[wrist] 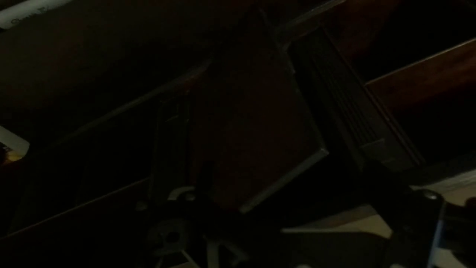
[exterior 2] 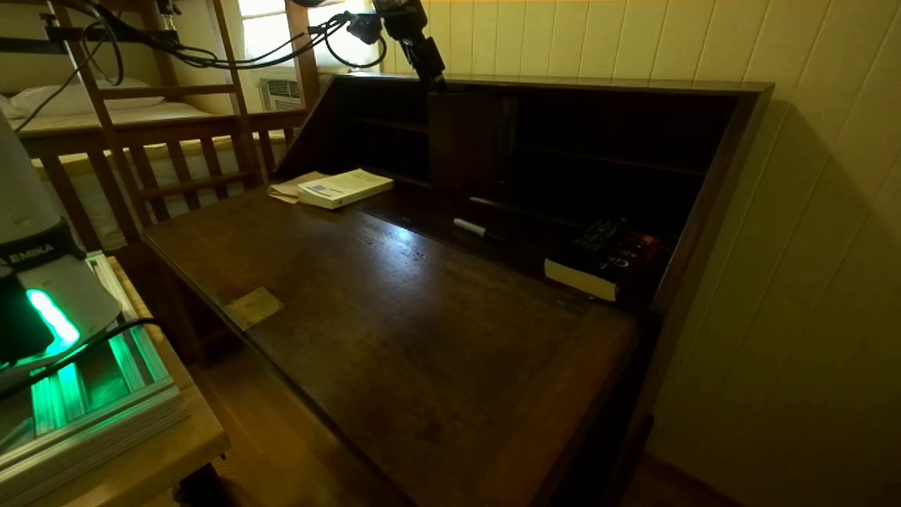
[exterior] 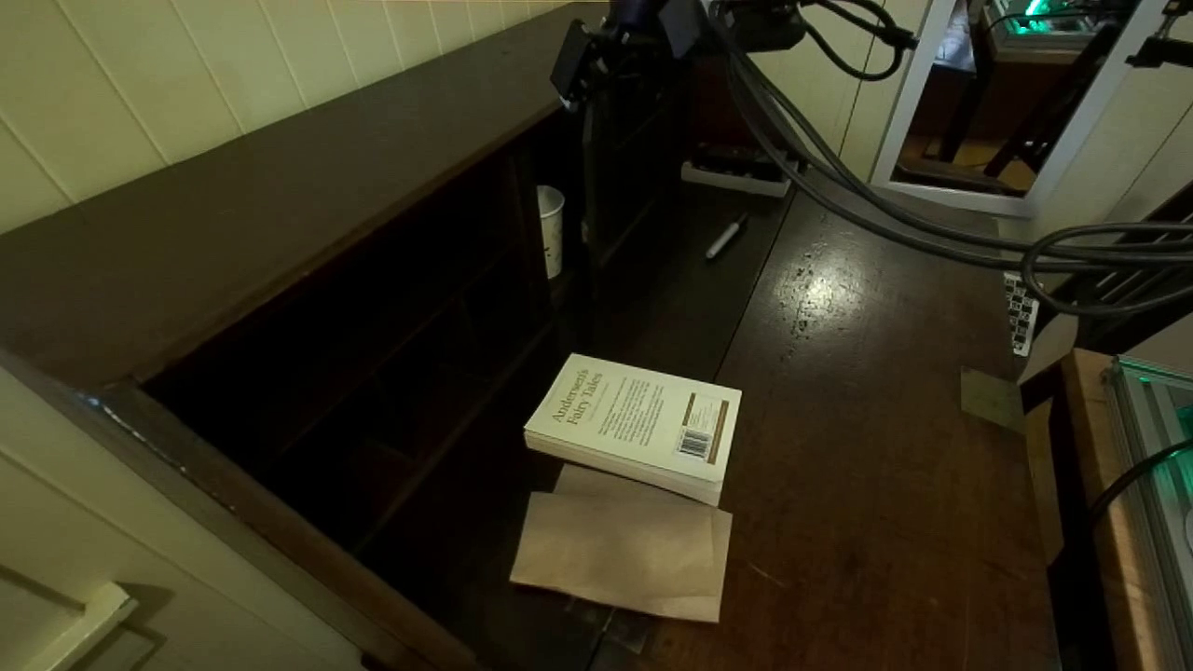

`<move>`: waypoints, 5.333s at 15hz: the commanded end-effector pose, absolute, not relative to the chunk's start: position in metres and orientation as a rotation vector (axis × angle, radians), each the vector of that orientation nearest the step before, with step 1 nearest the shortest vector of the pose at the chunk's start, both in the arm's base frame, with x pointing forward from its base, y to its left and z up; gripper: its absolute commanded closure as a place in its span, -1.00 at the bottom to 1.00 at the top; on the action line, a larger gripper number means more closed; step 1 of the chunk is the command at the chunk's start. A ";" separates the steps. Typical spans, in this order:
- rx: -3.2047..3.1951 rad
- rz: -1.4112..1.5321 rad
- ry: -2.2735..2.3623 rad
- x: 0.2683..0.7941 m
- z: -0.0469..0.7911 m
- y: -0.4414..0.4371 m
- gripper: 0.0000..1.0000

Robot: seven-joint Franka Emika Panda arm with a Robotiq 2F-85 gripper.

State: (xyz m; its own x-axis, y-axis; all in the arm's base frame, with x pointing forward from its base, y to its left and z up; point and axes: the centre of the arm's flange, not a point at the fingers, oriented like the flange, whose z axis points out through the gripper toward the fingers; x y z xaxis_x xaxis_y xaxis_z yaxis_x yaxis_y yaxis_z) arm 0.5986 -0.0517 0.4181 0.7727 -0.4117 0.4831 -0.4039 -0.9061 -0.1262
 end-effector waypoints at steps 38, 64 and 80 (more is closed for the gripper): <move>-3.287 -0.679 0.922 0.547 0.403 -0.141 -1.00; -3.111 -0.823 1.230 0.586 0.373 -0.200 -1.00; -3.083 -0.557 1.260 0.562 0.383 -0.195 -1.00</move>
